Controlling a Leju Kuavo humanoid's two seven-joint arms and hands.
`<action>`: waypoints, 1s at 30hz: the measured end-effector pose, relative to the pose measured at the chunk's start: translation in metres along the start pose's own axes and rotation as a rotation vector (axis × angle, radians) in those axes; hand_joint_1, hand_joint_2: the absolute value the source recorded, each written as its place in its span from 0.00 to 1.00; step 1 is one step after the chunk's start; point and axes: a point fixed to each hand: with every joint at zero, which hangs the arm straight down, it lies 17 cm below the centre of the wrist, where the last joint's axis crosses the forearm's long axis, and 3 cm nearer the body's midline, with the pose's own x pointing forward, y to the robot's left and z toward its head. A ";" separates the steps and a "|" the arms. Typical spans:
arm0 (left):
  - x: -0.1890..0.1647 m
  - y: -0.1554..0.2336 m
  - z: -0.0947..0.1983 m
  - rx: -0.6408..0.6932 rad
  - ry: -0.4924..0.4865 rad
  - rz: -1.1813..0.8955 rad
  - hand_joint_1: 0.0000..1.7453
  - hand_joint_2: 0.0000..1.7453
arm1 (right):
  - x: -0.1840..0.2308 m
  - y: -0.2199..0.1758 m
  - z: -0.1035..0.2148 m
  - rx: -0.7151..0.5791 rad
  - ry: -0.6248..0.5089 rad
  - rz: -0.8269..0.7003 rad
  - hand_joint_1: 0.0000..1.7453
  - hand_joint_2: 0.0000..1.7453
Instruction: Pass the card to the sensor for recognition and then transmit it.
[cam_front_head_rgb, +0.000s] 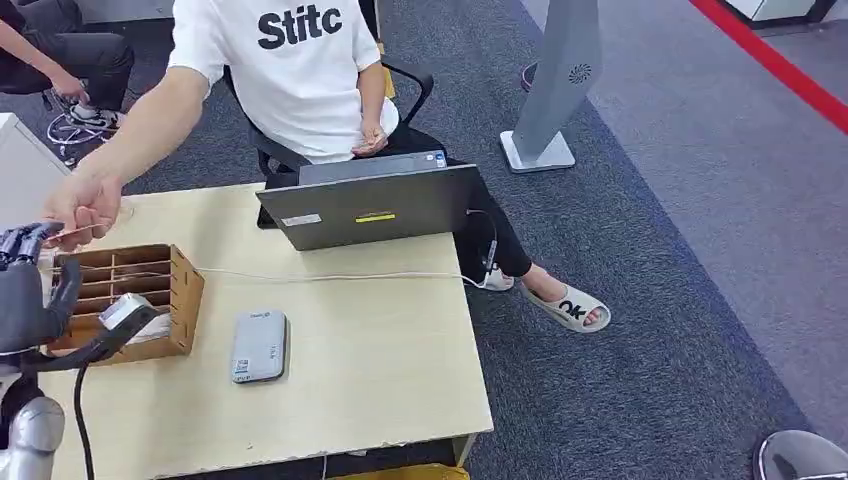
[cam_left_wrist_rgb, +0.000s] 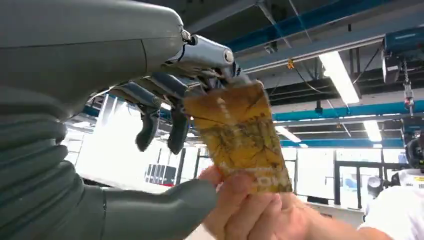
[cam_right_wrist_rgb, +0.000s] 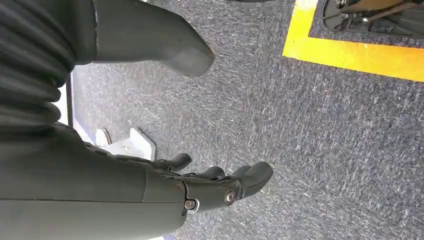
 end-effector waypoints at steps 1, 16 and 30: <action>0.001 0.000 0.000 0.001 0.001 0.004 0.00 1.00 | 0.000 0.000 0.000 0.000 0.000 0.000 0.00 1.00; 0.020 -0.004 0.006 -0.001 -0.002 0.044 0.00 1.00 | -0.002 0.000 0.000 0.001 0.009 -0.010 0.00 1.00; 0.056 -0.023 0.021 -0.116 -0.017 0.220 0.00 1.00 | -0.003 -0.001 0.000 0.002 0.014 -0.025 0.00 1.00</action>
